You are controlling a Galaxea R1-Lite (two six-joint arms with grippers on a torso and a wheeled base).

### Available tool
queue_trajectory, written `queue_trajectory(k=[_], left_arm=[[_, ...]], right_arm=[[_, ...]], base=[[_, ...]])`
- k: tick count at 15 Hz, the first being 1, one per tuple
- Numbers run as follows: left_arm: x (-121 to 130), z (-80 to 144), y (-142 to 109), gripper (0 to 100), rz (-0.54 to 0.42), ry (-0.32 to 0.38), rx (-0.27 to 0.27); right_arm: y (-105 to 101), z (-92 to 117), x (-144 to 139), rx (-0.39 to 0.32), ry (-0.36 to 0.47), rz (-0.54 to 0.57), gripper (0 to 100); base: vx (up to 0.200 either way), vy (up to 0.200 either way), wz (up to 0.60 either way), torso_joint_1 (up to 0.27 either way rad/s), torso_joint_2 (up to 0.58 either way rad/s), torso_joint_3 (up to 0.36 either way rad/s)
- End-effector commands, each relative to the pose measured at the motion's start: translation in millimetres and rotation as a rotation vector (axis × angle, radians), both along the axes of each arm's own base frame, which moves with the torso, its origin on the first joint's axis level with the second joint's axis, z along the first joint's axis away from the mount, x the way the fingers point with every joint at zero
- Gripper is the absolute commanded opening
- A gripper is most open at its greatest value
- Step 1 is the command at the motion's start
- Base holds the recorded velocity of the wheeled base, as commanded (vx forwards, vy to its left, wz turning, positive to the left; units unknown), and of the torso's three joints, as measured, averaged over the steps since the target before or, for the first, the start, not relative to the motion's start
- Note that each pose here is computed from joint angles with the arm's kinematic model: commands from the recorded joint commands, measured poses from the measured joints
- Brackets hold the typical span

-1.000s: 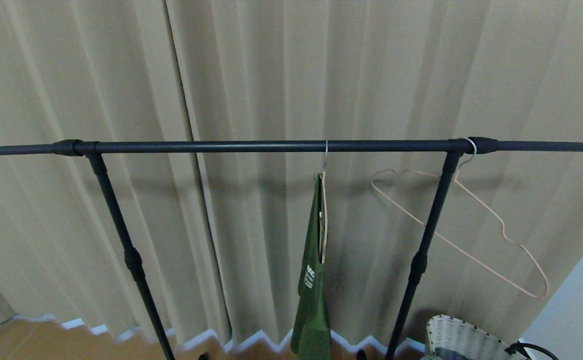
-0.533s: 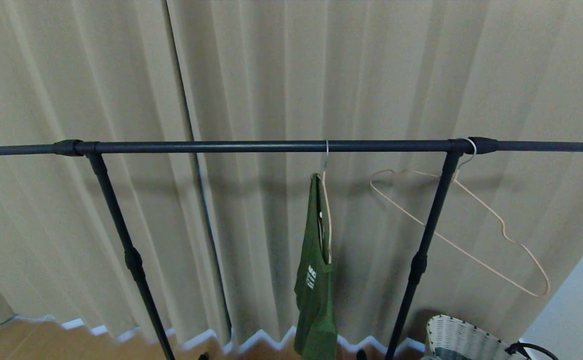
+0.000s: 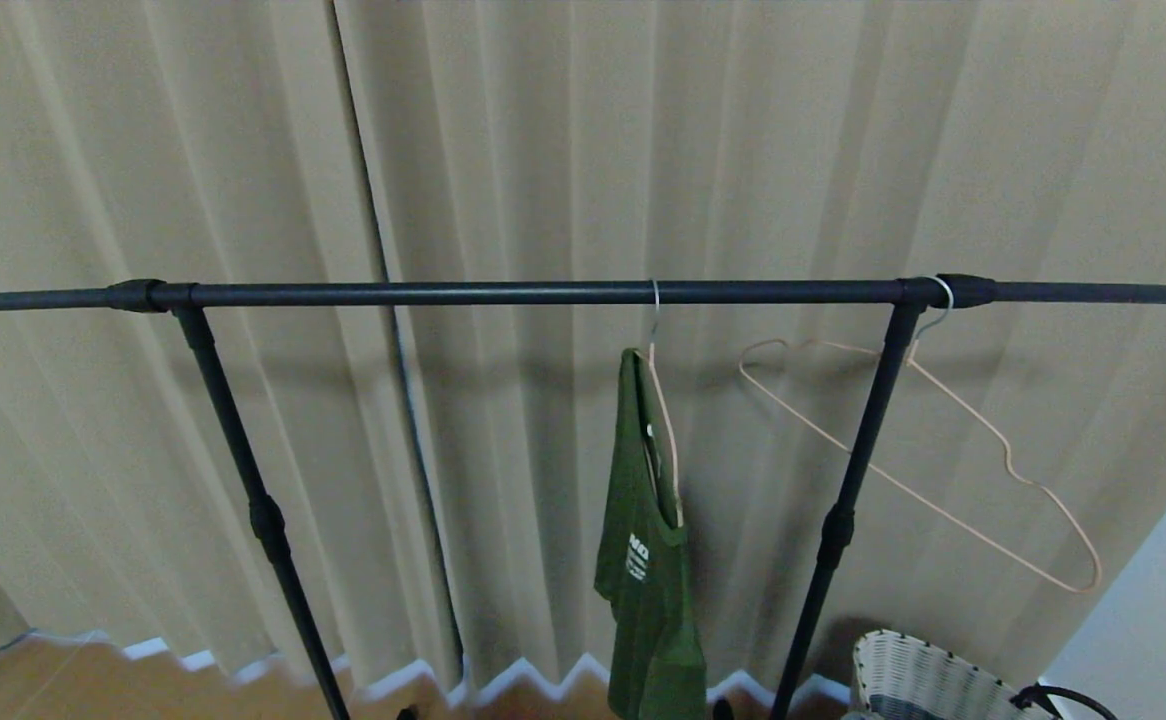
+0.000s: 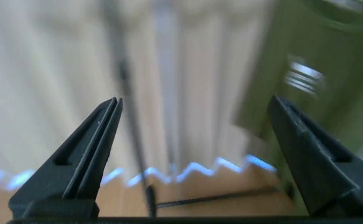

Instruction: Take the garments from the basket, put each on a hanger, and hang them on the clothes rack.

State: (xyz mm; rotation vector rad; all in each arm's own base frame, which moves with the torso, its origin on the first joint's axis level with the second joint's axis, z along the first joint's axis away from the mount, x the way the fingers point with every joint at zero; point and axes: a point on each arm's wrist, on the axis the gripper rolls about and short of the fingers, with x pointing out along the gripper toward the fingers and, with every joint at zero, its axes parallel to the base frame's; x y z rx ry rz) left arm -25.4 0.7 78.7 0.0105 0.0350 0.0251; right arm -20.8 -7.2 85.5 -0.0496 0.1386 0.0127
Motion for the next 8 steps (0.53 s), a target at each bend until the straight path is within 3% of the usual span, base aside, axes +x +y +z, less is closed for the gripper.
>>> queue_trajectory(k=[1, 3, 6, 8], left_arm=[[0.8, -2.1, 2.5, 100, 0.112, -0.006, -0.037], [1.1, -2.3, 2.7, 100, 0.119, -0.009, -0.035], [1.0, -1.9, 2.3, 100, 0.105, -0.011, -0.039], [1.3, -2.2, 0.5, 100, 0.023, -0.002, 0.024]], right_arm=[[0.6, -2.6, 1.5, 0.0, 0.001, 0.018, 100], [3.9, -7.3, 5.6, 0.002, -0.05, 0.13, 100], [4.0, -7.3, 5.6, 0.058, -0.046, 0.129, 100], [4.0, -7.2, 5.6, 0.079, -0.046, 0.126, 100]], base=[[0.0, 0.0, 0.0, 0.0, 0.0, 0.0], [0.0, 0.0, 0.0, 0.0, 0.0, 0.0], [0.0, 0.0, 0.0, 0.0, 0.0, 0.0], [0.0, 0.0, 0.0, 0.0, 0.0, 0.0]])
